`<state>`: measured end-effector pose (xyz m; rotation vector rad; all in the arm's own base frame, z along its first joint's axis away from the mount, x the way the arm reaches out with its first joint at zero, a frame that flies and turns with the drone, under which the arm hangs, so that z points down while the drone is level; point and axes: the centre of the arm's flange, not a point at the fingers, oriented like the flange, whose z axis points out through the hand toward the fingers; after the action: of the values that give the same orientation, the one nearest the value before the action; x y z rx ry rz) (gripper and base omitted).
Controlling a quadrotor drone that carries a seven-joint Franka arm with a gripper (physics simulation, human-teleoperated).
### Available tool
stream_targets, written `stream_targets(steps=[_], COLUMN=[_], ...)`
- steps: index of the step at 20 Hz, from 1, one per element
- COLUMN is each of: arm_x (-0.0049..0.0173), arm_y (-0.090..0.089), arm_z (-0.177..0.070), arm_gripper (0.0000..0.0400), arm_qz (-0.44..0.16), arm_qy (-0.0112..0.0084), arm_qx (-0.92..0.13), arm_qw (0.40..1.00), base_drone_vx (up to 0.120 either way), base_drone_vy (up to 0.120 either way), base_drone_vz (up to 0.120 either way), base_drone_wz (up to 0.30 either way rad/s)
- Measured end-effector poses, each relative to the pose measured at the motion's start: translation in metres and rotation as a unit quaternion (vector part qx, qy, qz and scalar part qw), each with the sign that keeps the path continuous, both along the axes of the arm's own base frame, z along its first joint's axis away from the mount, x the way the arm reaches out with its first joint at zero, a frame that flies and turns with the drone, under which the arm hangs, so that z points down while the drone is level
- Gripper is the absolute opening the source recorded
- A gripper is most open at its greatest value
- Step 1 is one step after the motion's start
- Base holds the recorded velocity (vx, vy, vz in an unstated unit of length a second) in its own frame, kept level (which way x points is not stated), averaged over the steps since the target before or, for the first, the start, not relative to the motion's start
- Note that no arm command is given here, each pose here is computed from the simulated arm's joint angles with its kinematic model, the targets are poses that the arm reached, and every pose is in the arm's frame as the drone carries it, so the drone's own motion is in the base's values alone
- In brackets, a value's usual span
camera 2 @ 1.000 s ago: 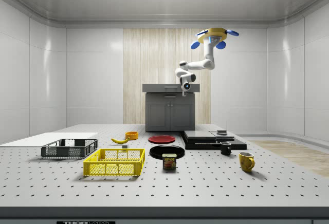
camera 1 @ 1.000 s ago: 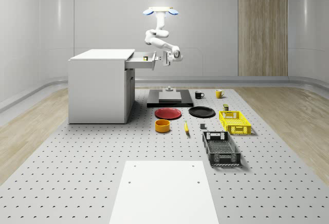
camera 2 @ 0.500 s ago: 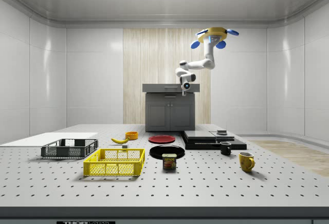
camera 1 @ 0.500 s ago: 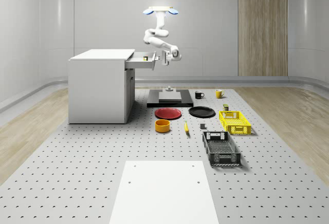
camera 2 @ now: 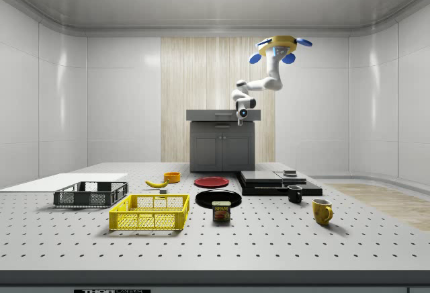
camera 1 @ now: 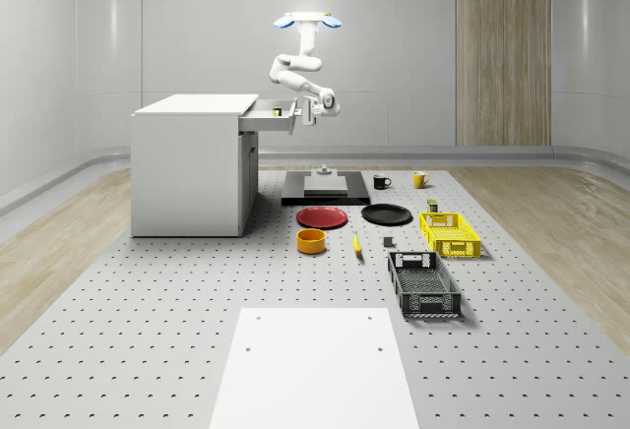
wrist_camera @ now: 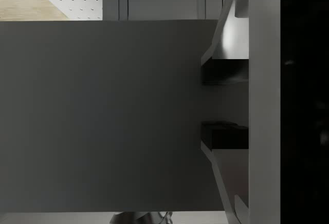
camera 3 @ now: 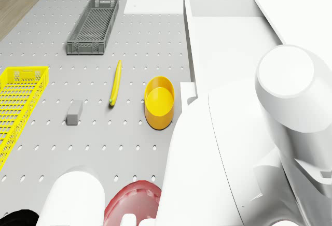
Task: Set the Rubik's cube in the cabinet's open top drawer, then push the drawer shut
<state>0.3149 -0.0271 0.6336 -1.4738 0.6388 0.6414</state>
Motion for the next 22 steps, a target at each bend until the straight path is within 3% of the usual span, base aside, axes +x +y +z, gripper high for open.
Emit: stream_targets(steps=[1, 3, 5, 6, 7, 10, 12, 14, 15, 16, 19, 22], arm_x=[-0.0090, -0.0060, -0.0033, -0.0062, -0.0170, -0.0108, -0.0074, -0.0046, -0.0136, -0.0188, -0.0119, -0.0065], arm_y=[0.002, 0.013, 0.025, 0.030, 0.033, 0.048, 0.060, 0.071, 0.075, 0.078, 0.093, 0.108], arm_z=[0.003, 0.001, 0.001, 0.002, 0.006, 0.004, 0.003, 0.003, 0.008, 0.010, 0.009, 0.008], arm_gripper=[0.0105, 0.0105, 0.0105, 0.0105, 0.0105, 0.0105, 0.0105, 0.0105, 0.0105, 0.0105, 0.0105, 0.0105], arm_qz=[0.000, 0.000, 0.000, 0.000, 0.001, 0.000, 0.000, 0.000, 0.001, 0.001, 0.000, 0.000], arm_qy=[0.0047, -0.0018, -0.0067, 0.0064, 0.0108, -0.0008, -0.0059, -0.0095, 0.0101, 0.0086, -0.0022, -0.0086], arm_qx=[0.000, 0.000, 0.000, 0.000, 0.000, 0.000, 0.000, 0.000, 0.001, 0.001, 0.000, 0.000], arm_qw=[1.000, 1.000, 1.000, 1.000, 1.000, 1.000, 1.000, 1.000, 1.000, 1.000, 1.000, 1.000], base_drone_vx=[0.000, 0.000, 0.000, 0.000, 0.000, 0.000, 0.000, 0.000, 0.000, 0.000, 0.000, 0.000], base_drone_vy=[0.000, 0.000, 0.000, 0.000, 0.000, 0.000, 0.000, 0.000, 0.000, 0.000, 0.000, 0.000], base_drone_vz=[0.000, 0.000, 0.000, 0.000, 0.000, 0.000, 0.000, 0.000, 0.000, 0.000, 0.000, 0.000], base_drone_wz=[0.000, 0.000, 0.000, 0.000, 0.000, 0.000, 0.000, 0.000, 0.000, 0.000, 0.000, 0.000])
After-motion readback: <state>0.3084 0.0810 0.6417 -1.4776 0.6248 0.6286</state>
